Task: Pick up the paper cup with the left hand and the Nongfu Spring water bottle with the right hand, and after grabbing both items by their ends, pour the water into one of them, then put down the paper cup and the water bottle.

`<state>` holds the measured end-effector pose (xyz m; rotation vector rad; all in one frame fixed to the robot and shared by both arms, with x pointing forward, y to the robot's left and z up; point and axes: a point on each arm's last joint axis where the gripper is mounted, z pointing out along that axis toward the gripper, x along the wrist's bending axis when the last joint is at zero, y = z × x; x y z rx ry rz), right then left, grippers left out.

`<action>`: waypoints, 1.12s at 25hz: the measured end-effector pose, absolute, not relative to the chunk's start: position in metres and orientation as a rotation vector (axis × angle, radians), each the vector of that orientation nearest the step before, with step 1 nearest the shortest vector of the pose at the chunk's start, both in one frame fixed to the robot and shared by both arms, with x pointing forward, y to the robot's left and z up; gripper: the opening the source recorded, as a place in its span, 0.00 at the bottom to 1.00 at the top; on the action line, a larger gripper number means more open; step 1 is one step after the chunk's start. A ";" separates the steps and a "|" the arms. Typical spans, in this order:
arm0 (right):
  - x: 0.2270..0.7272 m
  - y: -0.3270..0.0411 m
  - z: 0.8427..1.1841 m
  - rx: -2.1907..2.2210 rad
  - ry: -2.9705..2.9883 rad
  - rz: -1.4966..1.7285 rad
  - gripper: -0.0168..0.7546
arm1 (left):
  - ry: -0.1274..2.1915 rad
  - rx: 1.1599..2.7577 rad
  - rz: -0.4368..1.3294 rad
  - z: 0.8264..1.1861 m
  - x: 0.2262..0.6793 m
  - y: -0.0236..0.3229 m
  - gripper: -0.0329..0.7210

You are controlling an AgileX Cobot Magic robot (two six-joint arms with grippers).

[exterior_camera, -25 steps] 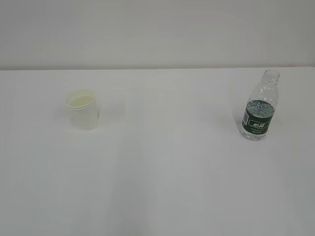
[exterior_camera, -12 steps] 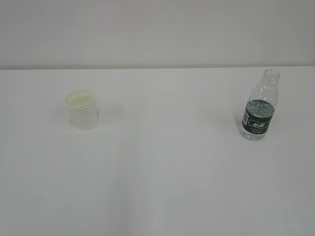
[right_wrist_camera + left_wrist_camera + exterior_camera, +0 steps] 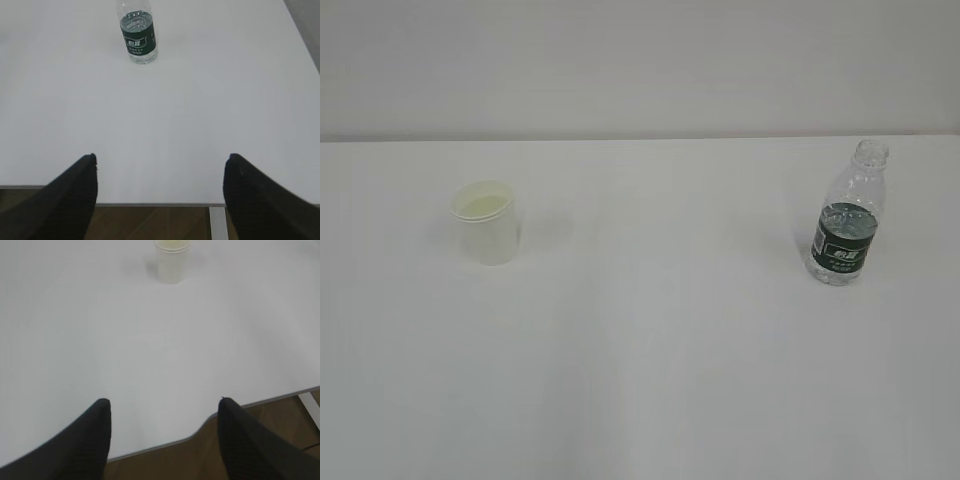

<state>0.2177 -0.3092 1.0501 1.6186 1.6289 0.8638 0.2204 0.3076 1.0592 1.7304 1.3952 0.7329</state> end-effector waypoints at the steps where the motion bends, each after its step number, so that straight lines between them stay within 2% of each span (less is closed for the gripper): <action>1: 0.220 -0.309 1.049 1.614 1.626 0.866 0.78 | 1.392 1.726 0.738 1.060 0.221 0.308 0.68; 28: 0.228 -0.308 1.044 1.603 1.578 0.879 0.78 | 1.362 1.684 0.776 1.056 0.230 0.306 0.67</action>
